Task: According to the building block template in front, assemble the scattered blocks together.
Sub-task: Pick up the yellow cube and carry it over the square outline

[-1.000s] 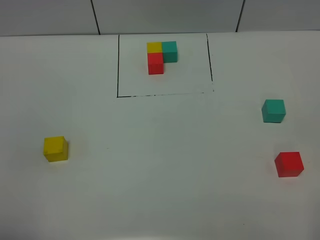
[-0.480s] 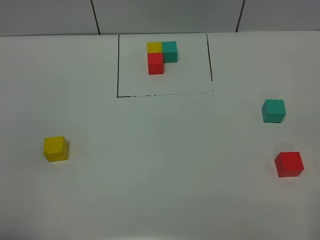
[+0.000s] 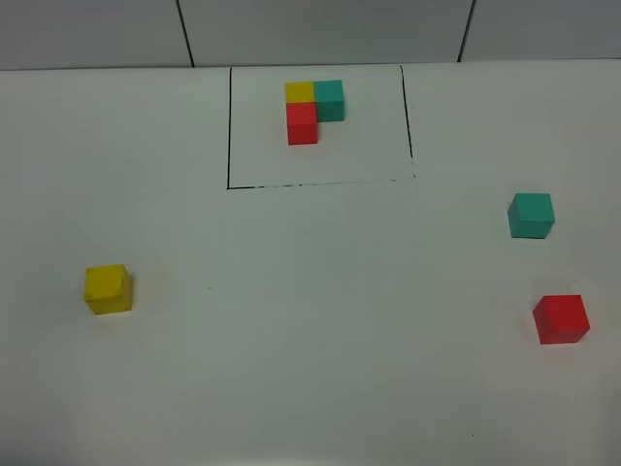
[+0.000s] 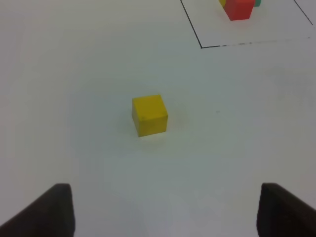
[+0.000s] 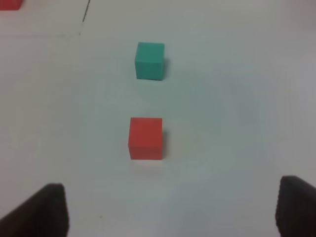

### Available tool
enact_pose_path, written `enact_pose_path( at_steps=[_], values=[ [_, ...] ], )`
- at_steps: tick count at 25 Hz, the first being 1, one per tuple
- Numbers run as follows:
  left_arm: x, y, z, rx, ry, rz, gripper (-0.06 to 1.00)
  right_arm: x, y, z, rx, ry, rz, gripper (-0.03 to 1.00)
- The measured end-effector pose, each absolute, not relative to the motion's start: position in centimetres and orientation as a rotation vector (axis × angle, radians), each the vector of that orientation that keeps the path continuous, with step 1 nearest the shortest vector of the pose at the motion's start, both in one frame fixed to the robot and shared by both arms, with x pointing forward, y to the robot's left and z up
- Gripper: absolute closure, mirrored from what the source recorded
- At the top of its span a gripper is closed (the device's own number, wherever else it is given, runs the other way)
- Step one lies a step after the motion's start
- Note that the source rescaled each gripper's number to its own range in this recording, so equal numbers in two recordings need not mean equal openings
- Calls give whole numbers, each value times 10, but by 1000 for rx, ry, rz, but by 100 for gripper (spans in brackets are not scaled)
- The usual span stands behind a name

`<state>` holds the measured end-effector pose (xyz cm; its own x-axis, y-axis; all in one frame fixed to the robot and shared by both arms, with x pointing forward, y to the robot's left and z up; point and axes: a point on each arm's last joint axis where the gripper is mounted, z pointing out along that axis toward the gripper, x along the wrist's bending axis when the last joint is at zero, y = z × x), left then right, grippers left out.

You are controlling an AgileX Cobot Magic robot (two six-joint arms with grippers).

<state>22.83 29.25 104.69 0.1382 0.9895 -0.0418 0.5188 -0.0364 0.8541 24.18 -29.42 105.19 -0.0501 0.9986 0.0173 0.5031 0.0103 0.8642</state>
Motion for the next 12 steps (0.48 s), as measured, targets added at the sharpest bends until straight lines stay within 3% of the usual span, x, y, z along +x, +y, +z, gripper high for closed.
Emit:
enact_pose_path(
  at_steps=[12],
  values=[
    [254,294,1056,1695,1530,772,25,242,-294,1052,1565,1629,955,24]
  ],
)
